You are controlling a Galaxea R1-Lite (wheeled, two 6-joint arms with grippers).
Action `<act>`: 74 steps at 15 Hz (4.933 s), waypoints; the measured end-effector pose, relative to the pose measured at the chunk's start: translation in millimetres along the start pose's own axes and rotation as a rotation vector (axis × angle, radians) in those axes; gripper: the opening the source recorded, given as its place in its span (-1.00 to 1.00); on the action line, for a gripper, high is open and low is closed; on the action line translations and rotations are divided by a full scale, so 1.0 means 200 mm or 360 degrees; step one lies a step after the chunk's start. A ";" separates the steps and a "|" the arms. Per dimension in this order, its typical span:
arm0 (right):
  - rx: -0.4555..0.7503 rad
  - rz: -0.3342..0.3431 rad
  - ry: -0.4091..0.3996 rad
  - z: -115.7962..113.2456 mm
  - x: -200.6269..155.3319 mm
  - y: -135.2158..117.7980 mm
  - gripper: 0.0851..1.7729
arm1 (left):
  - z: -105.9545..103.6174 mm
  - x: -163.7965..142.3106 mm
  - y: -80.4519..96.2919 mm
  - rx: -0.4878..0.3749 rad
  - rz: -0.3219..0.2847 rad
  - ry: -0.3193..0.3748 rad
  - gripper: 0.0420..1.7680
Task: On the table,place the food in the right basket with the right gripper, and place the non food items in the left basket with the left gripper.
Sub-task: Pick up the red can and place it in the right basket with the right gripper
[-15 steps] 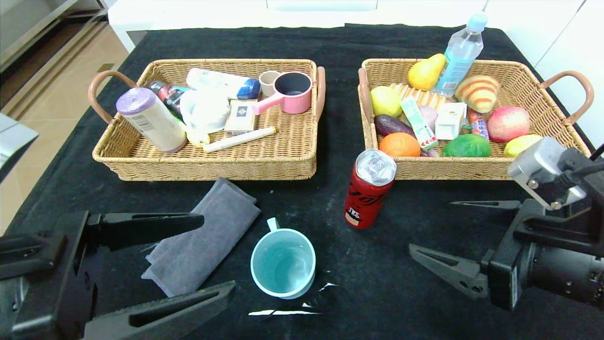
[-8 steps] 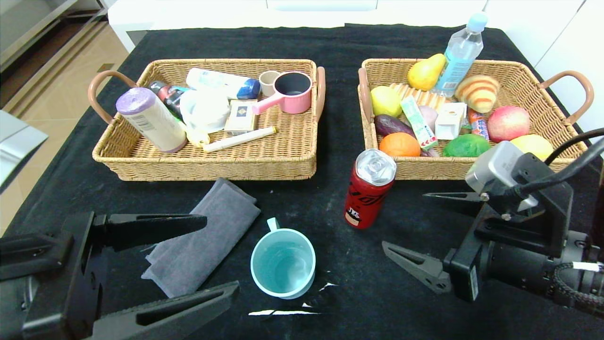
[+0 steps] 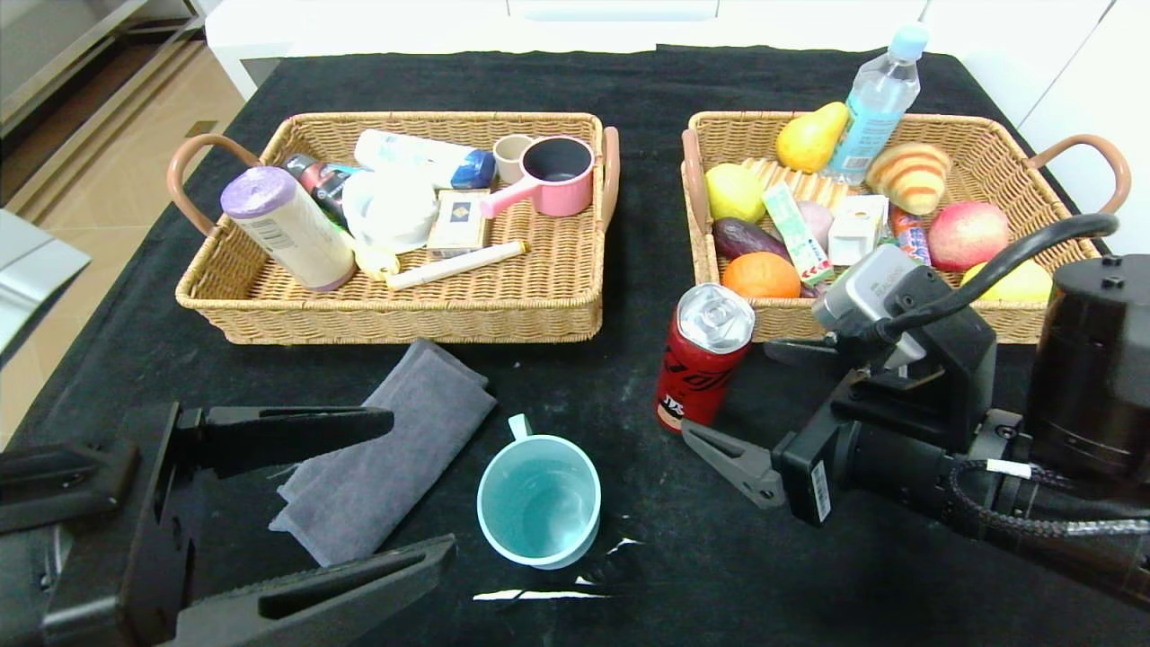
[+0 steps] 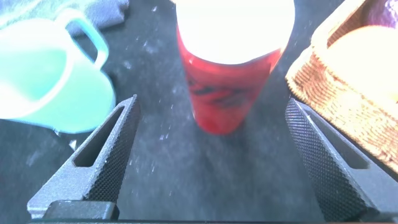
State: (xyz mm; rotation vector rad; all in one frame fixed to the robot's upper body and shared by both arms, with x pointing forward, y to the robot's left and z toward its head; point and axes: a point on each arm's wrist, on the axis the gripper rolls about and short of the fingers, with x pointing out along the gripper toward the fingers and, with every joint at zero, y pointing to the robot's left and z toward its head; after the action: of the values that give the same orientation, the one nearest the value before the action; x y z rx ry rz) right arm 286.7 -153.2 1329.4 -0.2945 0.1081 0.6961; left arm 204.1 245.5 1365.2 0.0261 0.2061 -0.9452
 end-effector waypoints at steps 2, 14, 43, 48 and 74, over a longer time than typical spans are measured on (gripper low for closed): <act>-0.0004 -0.0031 0.0007 -0.01 0.02 0.01 0.91 | 0.00 0.00 0.00 -0.0001 -0.0001 0.0002 0.94; 0.0021 -0.0140 -0.0166 0.01 0.17 0.03 0.91 | 0.00 0.00 0.00 0.0003 0.0000 0.0005 0.94; 0.0017 -0.0353 -0.0219 0.13 0.04 0.00 0.08 | -0.02 0.03 0.01 0.0004 0.0007 0.0035 0.94; 0.0054 -0.0567 -0.0253 0.26 -0.09 -0.10 0.08 | -0.03 0.04 0.02 -0.0003 0.0005 0.0054 0.94; 0.0120 -0.1473 -0.0171 0.32 -0.01 -0.74 0.08 | -0.03 0.04 0.01 0.0000 -0.0001 0.0055 0.94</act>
State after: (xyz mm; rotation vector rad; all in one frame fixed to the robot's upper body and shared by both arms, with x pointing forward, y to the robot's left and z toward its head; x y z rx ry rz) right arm 380.0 -242.1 1425.1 -0.2019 -0.1059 -0.2111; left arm 209.6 241.7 1358.4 0.0422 0.2379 -0.9455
